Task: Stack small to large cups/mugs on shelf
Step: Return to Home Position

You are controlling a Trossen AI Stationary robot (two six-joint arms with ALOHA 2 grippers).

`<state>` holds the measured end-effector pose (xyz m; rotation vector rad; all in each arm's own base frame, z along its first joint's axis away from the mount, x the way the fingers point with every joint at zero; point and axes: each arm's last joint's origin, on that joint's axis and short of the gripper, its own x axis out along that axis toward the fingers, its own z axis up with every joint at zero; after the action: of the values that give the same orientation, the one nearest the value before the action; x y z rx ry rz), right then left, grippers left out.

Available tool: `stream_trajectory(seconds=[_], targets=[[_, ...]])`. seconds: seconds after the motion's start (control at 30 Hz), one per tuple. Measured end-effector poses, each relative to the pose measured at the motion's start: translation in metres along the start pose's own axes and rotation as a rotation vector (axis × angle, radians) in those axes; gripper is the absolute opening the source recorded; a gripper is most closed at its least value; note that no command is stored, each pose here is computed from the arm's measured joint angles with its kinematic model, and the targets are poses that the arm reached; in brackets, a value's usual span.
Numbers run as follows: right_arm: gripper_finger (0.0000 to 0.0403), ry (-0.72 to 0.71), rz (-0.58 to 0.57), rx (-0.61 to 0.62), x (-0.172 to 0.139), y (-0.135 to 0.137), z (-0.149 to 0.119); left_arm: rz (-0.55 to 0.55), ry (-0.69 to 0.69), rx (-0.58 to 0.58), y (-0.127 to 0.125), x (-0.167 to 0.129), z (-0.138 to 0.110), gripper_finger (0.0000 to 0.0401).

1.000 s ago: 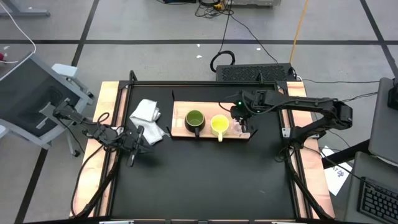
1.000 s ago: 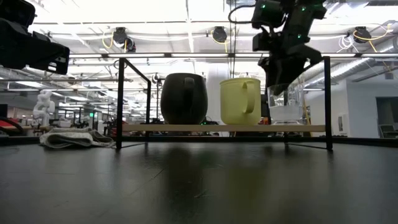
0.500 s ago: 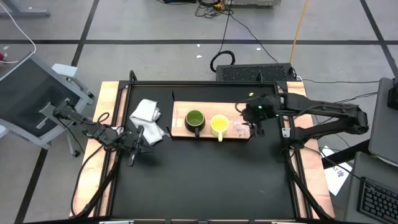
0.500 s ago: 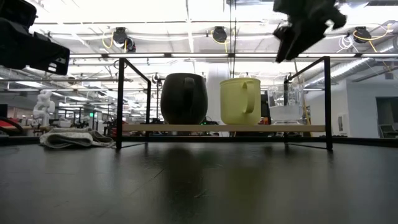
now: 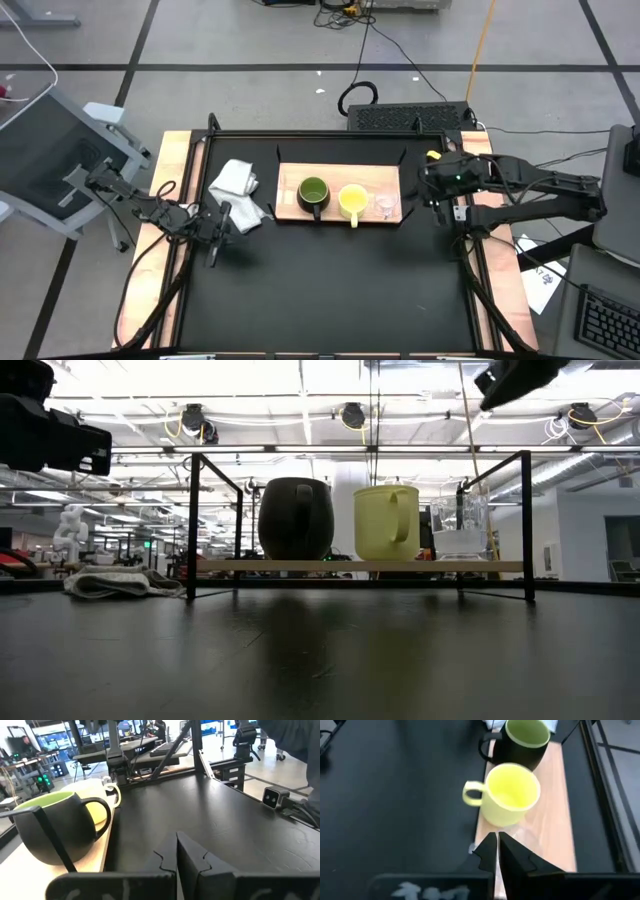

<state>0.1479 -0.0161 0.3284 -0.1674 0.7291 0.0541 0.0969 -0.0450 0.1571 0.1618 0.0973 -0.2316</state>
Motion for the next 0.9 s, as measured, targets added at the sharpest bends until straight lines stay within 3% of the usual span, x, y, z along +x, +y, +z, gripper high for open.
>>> stream_trajectory(seconds=[0.27,0.47,0.6,0.9], targets=[[0.0001,-0.053,0.039,0.069,0.002,0.017,-0.042,0.002,0.000,0.011,0.000,0.000,0.000,0.0001],[0.0001,-0.209,0.185,0.112,0.007,0.030,-0.067,0.071,0.000,-0.029,0.002,0.000,0.000,0.0001],[0.0000,-0.266,0.294,0.127,0.009,0.038,-0.077,0.078,0.000,-0.053,0.002,0.000,0.000,0.0001],[0.0000,-0.322,0.415,0.113,0.018,0.051,-0.083,0.092,-0.001,-0.077,0.003,0.000,0.001,0.0000]])
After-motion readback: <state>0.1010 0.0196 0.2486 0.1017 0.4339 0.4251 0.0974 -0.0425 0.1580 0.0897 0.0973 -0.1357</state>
